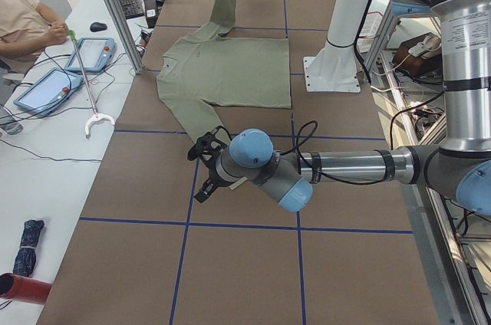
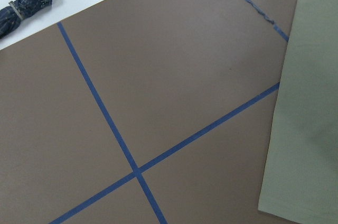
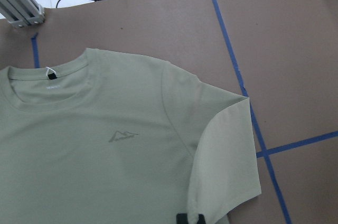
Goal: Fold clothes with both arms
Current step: 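Carry the sleeve across the shirt chest toward the opposite shoulder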
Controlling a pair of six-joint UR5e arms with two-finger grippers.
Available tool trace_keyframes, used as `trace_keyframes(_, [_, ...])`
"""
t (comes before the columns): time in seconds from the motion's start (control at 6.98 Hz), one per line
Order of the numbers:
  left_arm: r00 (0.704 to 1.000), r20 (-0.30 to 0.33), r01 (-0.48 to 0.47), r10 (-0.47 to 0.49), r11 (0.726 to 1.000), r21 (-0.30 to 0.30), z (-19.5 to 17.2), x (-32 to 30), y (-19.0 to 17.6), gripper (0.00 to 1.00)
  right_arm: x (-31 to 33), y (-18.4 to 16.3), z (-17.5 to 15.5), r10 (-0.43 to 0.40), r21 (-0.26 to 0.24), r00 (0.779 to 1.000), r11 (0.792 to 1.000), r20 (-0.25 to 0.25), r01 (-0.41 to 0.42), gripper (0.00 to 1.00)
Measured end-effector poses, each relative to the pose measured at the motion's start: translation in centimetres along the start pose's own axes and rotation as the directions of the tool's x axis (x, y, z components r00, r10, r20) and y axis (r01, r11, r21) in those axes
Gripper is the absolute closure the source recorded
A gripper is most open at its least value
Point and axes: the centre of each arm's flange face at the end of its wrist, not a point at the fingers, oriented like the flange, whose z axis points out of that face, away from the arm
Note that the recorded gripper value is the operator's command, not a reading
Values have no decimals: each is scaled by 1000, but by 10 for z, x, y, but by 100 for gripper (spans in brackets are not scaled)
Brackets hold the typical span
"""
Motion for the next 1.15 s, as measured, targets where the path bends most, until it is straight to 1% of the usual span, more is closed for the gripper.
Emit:
trace_keyframes(0.14, [1000,0,4,-4,1000,-4,2,-2,2,0,-73,13,1,23,34,1000,999,-21,-22,100])
trace_keyframes(0.29, [1000,0,7,-7,1000,-6,3,-3,3,0,-140,34,19,40,75,999,996,-31,-37,100])
trace_keyframes(0.43, [1000,-1,9,-9,1000,-8,3,-4,5,0,-197,61,48,60,126,998,990,-25,-57,100])
trace_keyframes(0.57, [1000,-2,12,-12,1000,-11,4,-5,6,0,-237,89,75,98,167,995,981,4,-97,100])
trace_keyframes(0.72, [1000,-2,13,-13,1000,-13,5,-5,8,0,-260,115,94,130,185,991,974,30,-133,100])
trace_keyframes(0.86, [1000,-2,14,-14,1000,-14,5,-6,9,0,-279,134,104,151,200,988,967,35,-155,100])
trace_keyframes(1.0, [1000,-2,15,-15,1000,-16,6,-6,9,0,-295,142,106,159,208,987,965,35,-163,100])
trace_keyframes(1.15, [1000,-2,16,-16,1000,-16,6,-7,9,0,-305,145,103,170,209,984,962,48,-176,83])
